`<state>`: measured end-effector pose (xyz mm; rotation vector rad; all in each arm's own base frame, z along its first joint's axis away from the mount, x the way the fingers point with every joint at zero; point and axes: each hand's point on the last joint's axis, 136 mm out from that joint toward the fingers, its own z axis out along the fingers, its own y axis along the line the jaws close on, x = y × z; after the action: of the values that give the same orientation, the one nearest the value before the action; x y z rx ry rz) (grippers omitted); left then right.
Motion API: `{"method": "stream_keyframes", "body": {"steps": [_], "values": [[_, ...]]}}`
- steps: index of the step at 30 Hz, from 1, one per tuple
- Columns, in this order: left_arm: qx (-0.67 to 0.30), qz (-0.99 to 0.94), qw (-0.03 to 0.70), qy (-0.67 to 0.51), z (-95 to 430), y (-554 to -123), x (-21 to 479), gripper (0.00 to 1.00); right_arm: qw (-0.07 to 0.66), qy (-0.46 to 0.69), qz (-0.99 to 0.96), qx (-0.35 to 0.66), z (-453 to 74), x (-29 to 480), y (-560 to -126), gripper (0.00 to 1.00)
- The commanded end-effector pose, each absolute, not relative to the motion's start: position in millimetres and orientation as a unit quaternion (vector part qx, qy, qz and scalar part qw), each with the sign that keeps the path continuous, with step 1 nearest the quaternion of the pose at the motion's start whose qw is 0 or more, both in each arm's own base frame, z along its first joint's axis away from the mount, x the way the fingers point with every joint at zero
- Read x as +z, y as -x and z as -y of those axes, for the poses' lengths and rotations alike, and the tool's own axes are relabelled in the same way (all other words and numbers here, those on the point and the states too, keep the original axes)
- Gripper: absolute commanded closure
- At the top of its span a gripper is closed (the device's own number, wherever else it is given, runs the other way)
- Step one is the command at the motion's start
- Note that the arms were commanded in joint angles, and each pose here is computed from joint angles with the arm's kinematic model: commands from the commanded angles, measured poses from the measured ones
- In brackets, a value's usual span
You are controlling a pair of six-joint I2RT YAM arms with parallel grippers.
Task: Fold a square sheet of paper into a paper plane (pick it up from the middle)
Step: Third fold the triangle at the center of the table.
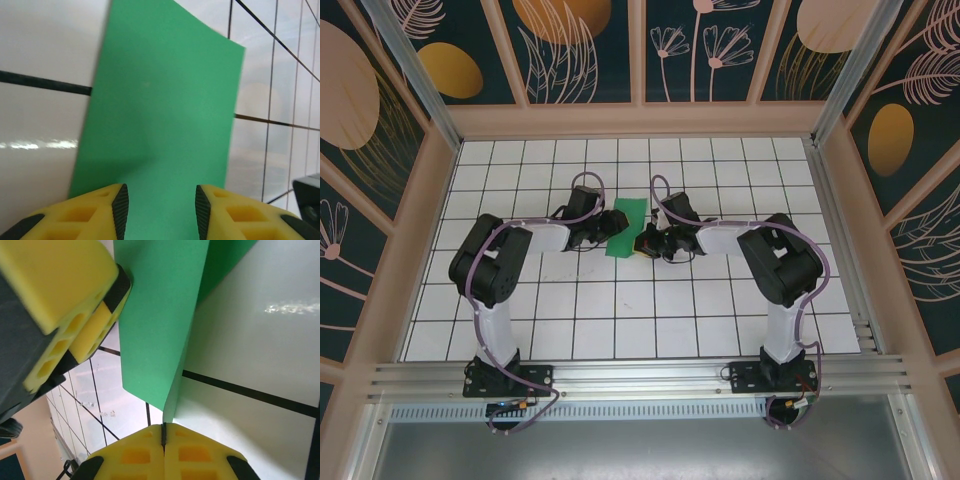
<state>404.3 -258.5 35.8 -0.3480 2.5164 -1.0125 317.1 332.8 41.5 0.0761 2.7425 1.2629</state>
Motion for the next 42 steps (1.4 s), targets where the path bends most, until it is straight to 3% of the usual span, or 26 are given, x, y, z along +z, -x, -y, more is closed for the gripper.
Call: {"method": "stream_keyframes", "body": {"steps": [1,12,17,23,33,42], "values": [[-0.413,-0.878,0.223,0.093,270,-407,70,0.56,0.051,0.003,-0.908,0.416,-330,48,-306,1.0],[-0.376,-0.898,0.211,0.088,264,-406,41,0.59,0.023,0.012,-0.915,0.402,-314,42,-276,1.0],[-0.344,-0.911,0.207,0.098,253,-403,25,0.6,0.022,-0.002,-0.906,0.423,-318,47,-277,0.88],[-0.333,-0.915,0.203,0.104,250,-402,17,0.61,0.02,-0.016,-0.9,0.435,-318,52,-274,0.83],[-0.33,-0.916,0.201,0.105,249,-401,15,0.61,0.036,-0.013,-0.895,0.444,-321,60,-280,0.96],[-0.329,-0.917,0.198,0.103,249,-399,13,0.61,0.052,-0.001,-0.885,0.462,-331,69,-291,1.0]]}}
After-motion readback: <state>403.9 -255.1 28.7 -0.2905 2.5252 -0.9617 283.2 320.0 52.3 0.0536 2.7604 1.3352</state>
